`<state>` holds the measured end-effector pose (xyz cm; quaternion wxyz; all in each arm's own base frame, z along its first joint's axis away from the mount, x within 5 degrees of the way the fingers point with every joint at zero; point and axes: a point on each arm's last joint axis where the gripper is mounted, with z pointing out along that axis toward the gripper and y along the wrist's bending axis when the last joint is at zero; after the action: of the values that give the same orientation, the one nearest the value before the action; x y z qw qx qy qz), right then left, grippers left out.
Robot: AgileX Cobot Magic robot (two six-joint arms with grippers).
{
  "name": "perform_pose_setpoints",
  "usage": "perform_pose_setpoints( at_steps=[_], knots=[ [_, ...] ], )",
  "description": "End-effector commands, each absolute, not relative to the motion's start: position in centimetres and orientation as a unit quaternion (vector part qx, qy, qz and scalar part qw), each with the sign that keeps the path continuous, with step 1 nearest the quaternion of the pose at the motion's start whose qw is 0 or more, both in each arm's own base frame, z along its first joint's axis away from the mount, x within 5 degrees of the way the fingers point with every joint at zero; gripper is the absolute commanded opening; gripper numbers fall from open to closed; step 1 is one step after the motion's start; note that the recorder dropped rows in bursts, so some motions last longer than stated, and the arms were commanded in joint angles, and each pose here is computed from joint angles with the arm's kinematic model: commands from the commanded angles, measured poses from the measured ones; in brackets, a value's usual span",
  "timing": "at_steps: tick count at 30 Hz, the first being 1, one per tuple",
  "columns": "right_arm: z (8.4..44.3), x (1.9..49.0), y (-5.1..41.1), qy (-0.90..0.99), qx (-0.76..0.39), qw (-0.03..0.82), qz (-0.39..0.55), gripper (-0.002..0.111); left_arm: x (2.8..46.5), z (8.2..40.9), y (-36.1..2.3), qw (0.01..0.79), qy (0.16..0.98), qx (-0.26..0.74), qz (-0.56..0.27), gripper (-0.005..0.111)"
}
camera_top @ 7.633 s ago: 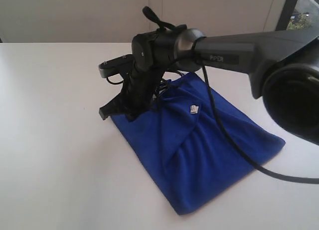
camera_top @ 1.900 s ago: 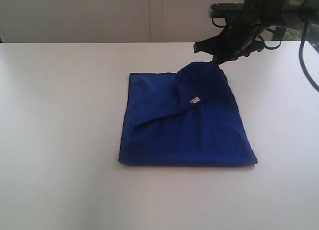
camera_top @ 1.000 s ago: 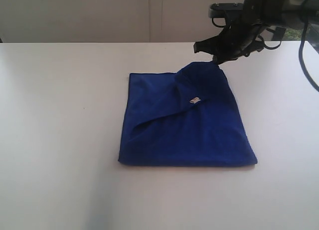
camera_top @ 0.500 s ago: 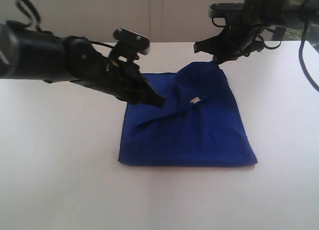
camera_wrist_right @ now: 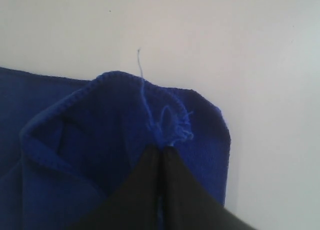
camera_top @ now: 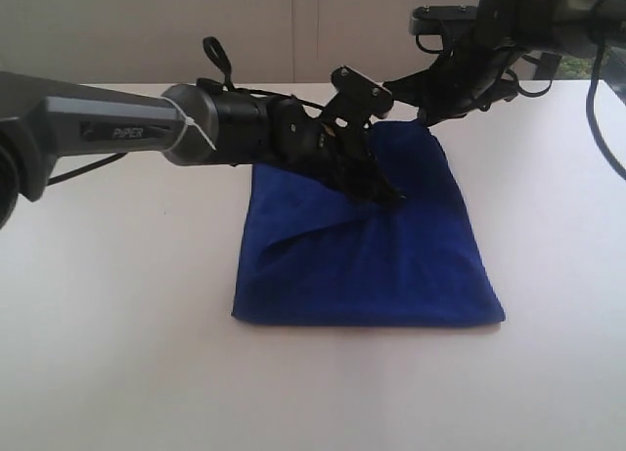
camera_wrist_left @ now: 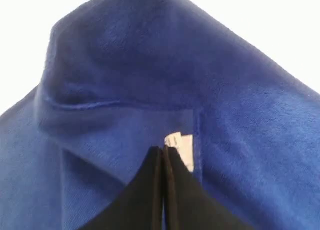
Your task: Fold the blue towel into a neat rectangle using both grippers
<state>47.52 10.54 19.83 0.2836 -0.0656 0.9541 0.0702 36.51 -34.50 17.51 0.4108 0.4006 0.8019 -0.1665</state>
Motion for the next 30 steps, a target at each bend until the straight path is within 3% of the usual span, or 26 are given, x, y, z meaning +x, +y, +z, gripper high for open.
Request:
perform_pose_setpoints(
  at_steps=[1,7,11,16,30],
  knots=[
    [19.8,47.6,10.5,0.953,-0.071,0.287,0.068,0.000,36.2,17.1,-36.2,0.412,0.783,0.438,-0.161,0.000],
    [19.8,47.6,10.5,0.953,-0.070,0.288,0.069,0.000,35.7,16.3,-36.8,0.404,0.766,0.478,-0.149,0.004],
    [19.8,47.6,10.5,0.953,-0.070,0.288,0.069,0.000,35.5,16.4,-37.2,0.410,0.762,0.478,-0.149,0.027],
    [19.8,47.6,10.5,0.953,-0.070,0.288,0.069,0.000,36.0,15.4,-37.4,0.419,0.761,0.474,-0.144,0.044],
    [19.8,47.6,10.5,0.953,-0.070,0.288,0.069,0.000,36.8,13.7,-38.1,0.423,0.761,0.471,-0.141,0.047]
  ],
)
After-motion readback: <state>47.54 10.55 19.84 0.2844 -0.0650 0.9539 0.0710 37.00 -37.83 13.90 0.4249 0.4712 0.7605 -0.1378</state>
